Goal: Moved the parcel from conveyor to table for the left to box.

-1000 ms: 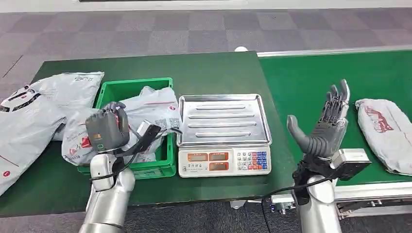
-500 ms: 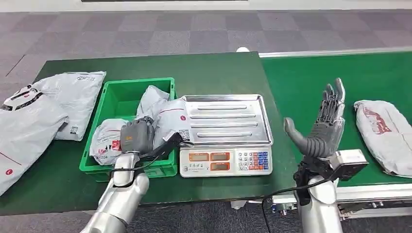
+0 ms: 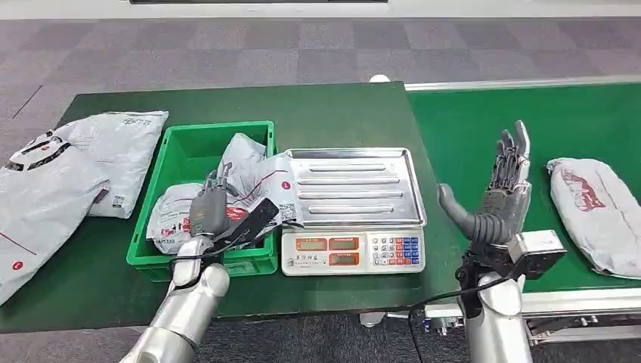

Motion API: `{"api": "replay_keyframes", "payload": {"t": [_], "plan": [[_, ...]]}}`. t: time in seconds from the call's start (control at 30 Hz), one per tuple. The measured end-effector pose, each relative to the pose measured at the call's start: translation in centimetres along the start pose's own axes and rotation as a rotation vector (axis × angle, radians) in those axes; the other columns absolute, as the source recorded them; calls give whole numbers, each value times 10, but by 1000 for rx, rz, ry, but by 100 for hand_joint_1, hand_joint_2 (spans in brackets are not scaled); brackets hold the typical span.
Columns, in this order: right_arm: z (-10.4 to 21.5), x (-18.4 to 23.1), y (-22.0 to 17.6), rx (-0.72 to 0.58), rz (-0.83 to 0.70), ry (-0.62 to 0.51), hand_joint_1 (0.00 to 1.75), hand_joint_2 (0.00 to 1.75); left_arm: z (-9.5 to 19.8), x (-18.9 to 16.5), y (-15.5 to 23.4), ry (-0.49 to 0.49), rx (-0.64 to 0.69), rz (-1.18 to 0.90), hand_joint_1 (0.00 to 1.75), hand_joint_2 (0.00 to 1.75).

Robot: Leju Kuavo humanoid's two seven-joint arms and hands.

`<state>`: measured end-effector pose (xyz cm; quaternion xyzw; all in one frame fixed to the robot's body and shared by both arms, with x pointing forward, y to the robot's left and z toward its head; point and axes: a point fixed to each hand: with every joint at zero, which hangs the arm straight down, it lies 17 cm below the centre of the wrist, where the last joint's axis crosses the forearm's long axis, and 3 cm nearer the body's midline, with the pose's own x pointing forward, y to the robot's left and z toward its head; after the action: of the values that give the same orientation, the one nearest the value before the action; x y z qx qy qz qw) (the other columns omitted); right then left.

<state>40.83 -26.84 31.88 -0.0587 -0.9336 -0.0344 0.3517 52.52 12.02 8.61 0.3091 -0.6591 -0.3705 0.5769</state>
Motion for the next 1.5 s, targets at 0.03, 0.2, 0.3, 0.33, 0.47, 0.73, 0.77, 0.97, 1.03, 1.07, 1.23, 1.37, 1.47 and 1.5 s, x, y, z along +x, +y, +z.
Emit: {"api": "replay_keyframes", "payload": {"t": [0.03,0.2,0.3,0.33,0.47,0.73,0.77,0.97,1.03,1.07,1.23,1.37,1.47,1.5], "plan": [[0,-1,0,0,1,2,0,175,0,0,0,-1,0,0,0,175],[0,-3,1,1,1,2,0,175,0,4,10,-25,60,23,0,0],[0,-3,0,-4,-5,-3,0,175,10,13,50,-94,277,49,0,0],[-1,-4,0,-6,-6,-4,0,175,14,22,66,-141,344,46,0,0],[-7,-6,1,-12,-16,-8,0,175,28,47,110,-266,495,83,0,0],[-17,-9,2,-26,-27,-17,0,175,57,64,183,-380,744,178,0,0],[-17,-9,2,-27,-27,-17,0,175,59,63,188,-382,758,177,0,0],[-20,-10,2,-31,-26,-19,0,175,66,52,212,-357,842,277,0,0],[-20,-11,1,-36,-24,-16,0,175,66,49,215,-348,852,342,0,0],[-20,-11,0,-38,-24,-16,0,175,65,48,213,-349,837,402,0,0],[-20,-15,0,-42,-28,-12,0,175,53,93,173,-537,479,1009,0,175],[-21,-21,0,-39,-26,-1,0,175,68,148,150,-726,200,1191,0,175],[-19,-29,-3,-43,26,11,0,175,80,179,131,-796,55,1207,0,175],[-18,-32,-6,-51,77,11,0,175,83,185,126,-806,27,1206,0,175]]}}
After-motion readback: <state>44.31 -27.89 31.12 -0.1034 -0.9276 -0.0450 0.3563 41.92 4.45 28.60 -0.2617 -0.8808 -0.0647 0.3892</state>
